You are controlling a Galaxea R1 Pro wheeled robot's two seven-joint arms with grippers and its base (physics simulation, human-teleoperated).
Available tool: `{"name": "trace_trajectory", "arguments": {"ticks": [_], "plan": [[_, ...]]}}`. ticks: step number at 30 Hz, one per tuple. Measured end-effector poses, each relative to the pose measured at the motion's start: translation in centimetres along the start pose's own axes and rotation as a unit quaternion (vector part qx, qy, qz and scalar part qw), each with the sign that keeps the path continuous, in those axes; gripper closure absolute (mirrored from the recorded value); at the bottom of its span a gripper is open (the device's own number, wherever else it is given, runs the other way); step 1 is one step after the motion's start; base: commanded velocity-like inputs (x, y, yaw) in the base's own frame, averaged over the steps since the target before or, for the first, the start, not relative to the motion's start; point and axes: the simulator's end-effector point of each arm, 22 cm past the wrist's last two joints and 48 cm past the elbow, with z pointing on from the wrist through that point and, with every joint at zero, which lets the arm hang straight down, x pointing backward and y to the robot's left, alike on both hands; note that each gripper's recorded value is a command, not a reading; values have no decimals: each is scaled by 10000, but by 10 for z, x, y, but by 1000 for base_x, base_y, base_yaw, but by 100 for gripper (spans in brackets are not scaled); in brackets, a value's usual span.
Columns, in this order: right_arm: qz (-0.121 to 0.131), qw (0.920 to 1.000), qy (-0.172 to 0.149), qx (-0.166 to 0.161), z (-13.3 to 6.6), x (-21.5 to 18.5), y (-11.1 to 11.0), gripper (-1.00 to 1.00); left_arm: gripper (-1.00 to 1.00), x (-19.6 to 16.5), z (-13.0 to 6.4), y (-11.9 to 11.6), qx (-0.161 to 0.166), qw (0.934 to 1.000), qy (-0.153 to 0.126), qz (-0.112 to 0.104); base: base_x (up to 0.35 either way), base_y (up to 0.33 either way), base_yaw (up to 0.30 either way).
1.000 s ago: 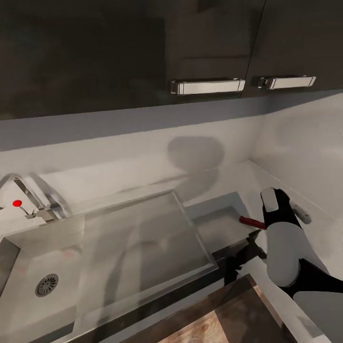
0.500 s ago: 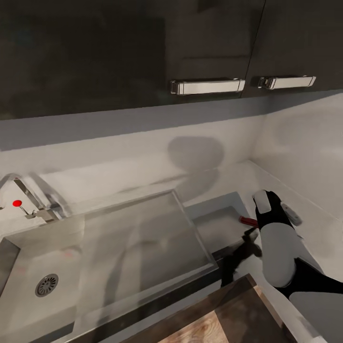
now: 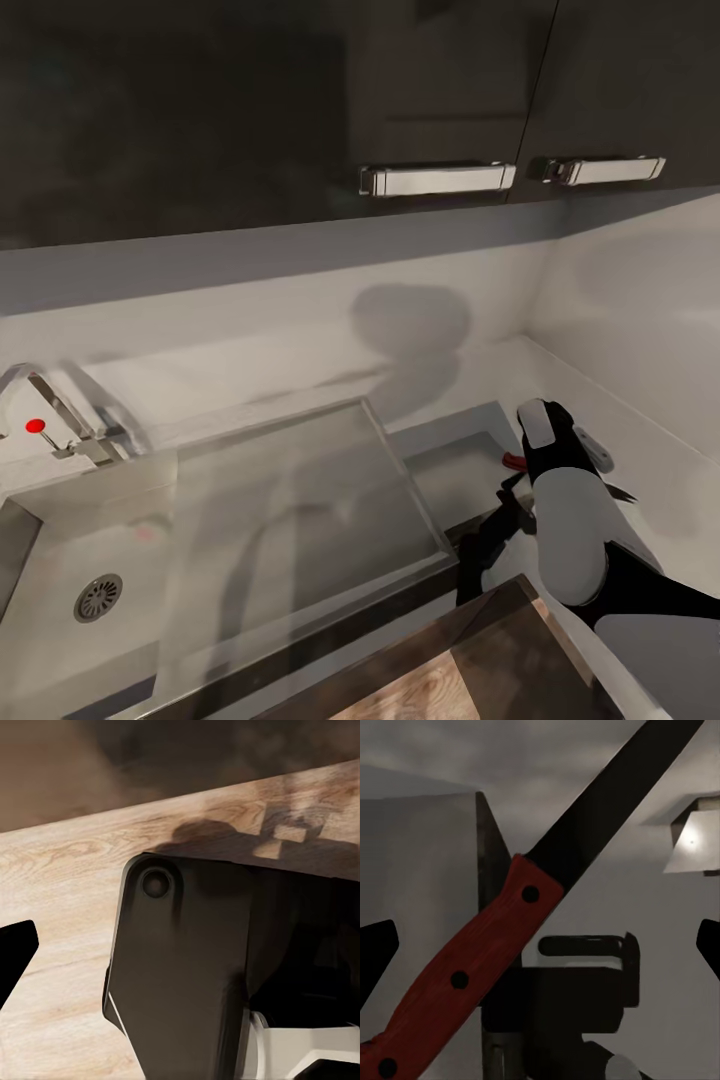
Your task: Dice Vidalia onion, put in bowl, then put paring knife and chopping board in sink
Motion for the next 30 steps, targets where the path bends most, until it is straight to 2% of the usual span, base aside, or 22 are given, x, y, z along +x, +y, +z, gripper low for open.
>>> {"name": "trace_trajectory", "arguments": {"ticks": [15, 23, 30], "plan": [[-46, 10000, 35, 54, 9, 7, -1, -100, -100, 5, -2, 1, -14, 10000, 89, 0, 0, 0, 0], [-95, 9999, 69, -120, 15, 13, 8, -100, -100, 8, -4, 1, -23, 9999, 146, 0, 0, 0, 0], [-203, 9996, 179, -119, 21, 26, 9, -100, -100, 10, -4, 2, -28, 9998, 176, 0, 0, 0, 0]]}}
